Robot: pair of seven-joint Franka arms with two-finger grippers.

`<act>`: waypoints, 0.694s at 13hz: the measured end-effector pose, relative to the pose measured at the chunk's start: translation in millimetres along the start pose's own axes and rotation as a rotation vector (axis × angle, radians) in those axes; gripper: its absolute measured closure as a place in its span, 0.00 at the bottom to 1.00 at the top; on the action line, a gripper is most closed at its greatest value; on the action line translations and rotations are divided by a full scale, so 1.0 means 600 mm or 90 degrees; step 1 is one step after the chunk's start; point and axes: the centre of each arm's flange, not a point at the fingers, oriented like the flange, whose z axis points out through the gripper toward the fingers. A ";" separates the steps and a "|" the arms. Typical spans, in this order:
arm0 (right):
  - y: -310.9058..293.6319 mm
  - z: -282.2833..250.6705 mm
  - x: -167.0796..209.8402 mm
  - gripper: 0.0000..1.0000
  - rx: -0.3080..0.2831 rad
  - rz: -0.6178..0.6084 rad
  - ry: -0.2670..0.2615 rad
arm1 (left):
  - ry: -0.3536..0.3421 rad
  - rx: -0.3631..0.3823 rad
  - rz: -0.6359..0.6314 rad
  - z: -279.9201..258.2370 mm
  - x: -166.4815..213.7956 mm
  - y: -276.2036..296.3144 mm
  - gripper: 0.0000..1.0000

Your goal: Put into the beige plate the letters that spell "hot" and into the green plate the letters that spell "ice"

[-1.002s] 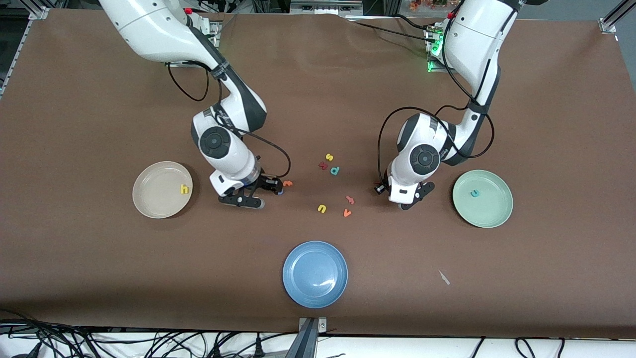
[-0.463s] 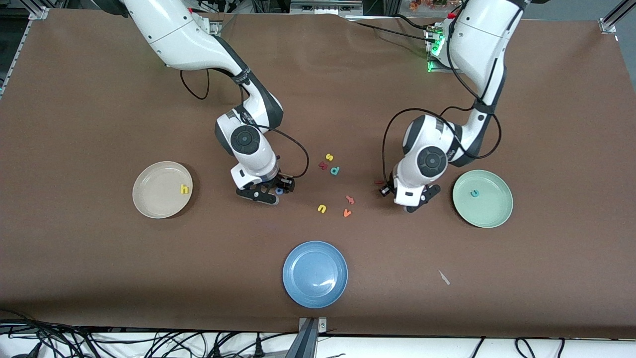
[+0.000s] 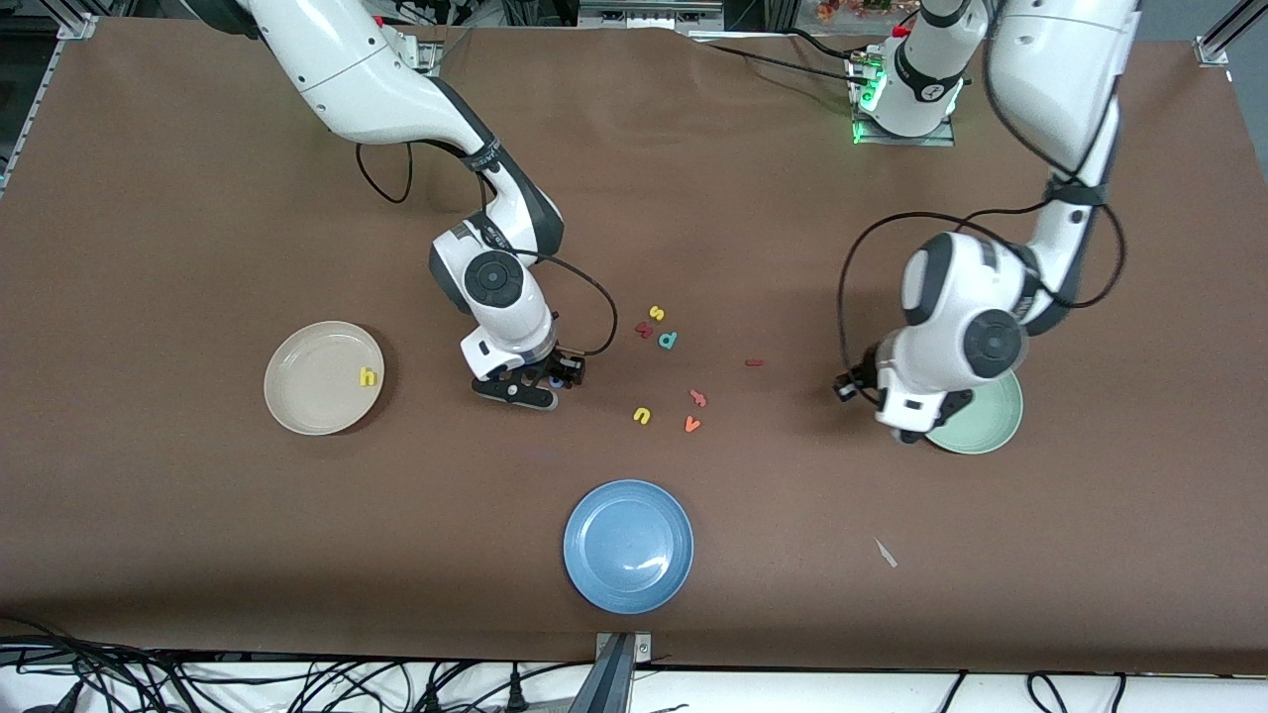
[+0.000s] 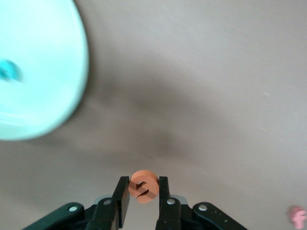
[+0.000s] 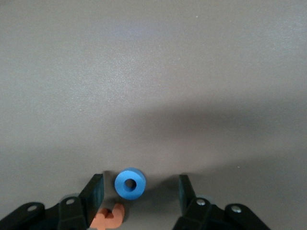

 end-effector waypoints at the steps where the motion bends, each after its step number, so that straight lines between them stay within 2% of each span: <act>1: 0.000 0.001 0.000 0.30 0.000 0.000 0.000 | -0.001 0.005 0.014 -0.006 0.025 -0.032 0.74; 4: -0.002 0.003 0.000 0.32 0.000 -0.001 0.000 | 0.023 0.050 0.066 -0.018 0.097 -0.130 0.74; 8: -0.003 0.003 -0.001 0.39 -0.002 -0.008 0.003 | 0.021 0.055 0.139 -0.027 0.166 -0.248 0.74; 9: -0.003 0.003 -0.001 0.43 -0.003 -0.009 0.004 | 0.024 0.059 0.150 -0.022 0.180 -0.268 0.74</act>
